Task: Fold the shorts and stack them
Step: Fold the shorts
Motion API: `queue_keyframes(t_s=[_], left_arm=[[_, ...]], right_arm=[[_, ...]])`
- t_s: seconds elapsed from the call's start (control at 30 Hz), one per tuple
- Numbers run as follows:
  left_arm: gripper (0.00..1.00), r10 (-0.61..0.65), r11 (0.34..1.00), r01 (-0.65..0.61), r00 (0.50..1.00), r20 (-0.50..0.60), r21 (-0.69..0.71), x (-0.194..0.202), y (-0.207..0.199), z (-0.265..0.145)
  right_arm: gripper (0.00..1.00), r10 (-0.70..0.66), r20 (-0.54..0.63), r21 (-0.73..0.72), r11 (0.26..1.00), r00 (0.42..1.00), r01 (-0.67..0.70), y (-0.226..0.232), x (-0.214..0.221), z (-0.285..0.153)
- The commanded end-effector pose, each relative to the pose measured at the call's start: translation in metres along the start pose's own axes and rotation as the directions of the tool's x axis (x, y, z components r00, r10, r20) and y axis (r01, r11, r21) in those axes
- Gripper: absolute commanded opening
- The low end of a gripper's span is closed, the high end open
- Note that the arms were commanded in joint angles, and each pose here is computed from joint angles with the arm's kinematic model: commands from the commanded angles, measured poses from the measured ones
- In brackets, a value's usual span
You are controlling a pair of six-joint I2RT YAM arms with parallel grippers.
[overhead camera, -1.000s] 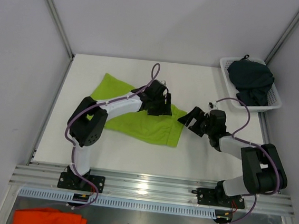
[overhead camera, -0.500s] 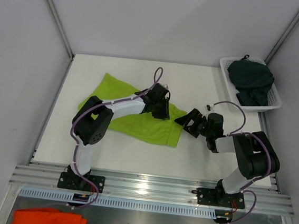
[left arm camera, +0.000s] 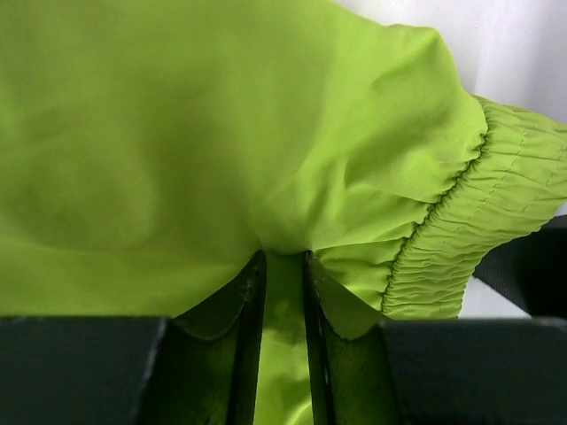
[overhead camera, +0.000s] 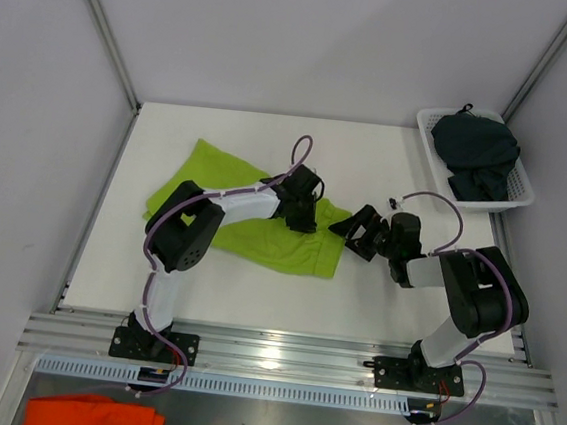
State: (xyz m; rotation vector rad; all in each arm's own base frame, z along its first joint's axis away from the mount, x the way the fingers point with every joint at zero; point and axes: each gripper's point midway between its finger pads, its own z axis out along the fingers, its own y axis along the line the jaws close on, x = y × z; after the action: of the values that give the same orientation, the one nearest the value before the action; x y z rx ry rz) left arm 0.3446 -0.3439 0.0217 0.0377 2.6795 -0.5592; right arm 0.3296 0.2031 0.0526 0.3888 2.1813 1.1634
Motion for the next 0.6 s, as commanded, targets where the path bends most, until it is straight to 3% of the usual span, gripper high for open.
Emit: queue_keyframes(t_s=[0.0,0.37,0.57], left_arm=[[0.26,0.021,0.999,-0.023,0.999,-0.035,-0.044,0.018,0.010,0.014],[0.22,0.034,0.998,-0.035,0.999,-0.022,-0.044,0.026,0.012,0.021],[0.21,0.028,1.000,-0.028,0.999,-0.016,-0.013,0.028,0.007,0.021]], right_arm=[[0.96,0.090,-0.113,0.087,0.993,0.989,-0.080,-0.019,0.037,-0.008],[0.94,0.147,-0.170,0.049,0.989,0.975,-0.140,-0.019,0.059,-0.008],[0.81,0.162,-0.134,0.067,0.986,0.978,-0.154,-0.025,0.060,-0.004]])
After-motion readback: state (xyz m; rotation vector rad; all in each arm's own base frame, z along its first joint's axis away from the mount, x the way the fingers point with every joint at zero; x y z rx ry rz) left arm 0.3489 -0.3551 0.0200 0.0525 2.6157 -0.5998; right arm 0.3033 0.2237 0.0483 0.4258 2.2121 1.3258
